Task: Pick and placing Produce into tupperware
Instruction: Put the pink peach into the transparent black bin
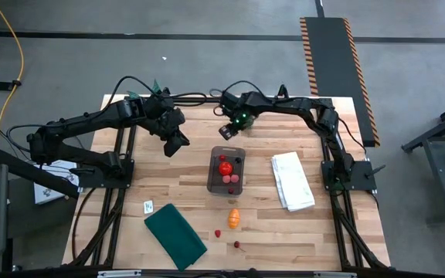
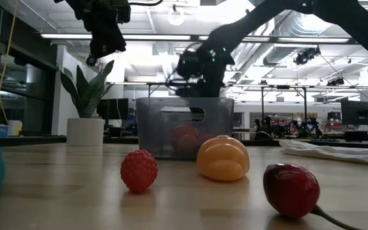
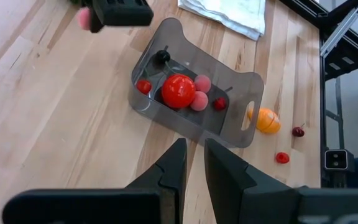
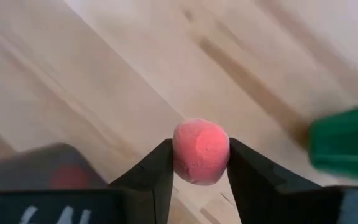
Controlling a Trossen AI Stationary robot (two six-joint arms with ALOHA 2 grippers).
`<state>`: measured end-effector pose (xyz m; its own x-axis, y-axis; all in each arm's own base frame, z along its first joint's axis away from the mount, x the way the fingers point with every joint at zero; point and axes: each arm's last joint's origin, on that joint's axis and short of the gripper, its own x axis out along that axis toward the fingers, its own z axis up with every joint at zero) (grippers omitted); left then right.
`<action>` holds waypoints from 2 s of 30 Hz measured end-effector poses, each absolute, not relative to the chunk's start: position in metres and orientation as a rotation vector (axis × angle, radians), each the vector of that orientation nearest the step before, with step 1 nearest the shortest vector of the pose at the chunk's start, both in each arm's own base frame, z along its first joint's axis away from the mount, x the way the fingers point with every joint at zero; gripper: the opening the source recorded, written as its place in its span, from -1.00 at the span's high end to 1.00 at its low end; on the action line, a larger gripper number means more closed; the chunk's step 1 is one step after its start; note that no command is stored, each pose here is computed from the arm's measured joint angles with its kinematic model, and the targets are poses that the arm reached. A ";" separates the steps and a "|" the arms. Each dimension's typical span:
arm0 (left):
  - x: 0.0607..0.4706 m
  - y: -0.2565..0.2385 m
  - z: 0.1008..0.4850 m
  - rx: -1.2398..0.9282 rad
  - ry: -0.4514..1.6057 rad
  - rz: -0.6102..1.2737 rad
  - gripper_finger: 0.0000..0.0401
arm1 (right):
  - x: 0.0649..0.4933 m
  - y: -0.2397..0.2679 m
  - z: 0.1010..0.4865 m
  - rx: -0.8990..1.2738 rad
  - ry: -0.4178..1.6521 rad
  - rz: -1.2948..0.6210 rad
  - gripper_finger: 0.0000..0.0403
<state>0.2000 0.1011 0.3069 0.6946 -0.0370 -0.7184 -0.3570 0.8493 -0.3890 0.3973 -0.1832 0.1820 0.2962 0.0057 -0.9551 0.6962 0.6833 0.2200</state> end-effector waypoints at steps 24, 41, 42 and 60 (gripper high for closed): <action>0.192 0.094 0.307 -0.545 0.872 0.065 0.77 | 0.411 -0.129 0.294 0.226 1.315 -0.155 0.41; 0.182 0.089 0.363 -0.476 0.833 0.079 0.77 | 0.422 -0.077 0.293 0.088 1.337 0.027 0.41; 0.180 0.088 0.366 -0.470 0.841 0.088 0.77 | 0.422 -0.075 0.293 0.081 1.337 0.034 0.41; 0.163 0.082 0.395 -0.462 0.877 0.186 0.77 | 0.422 -0.060 0.221 0.087 1.443 0.107 0.41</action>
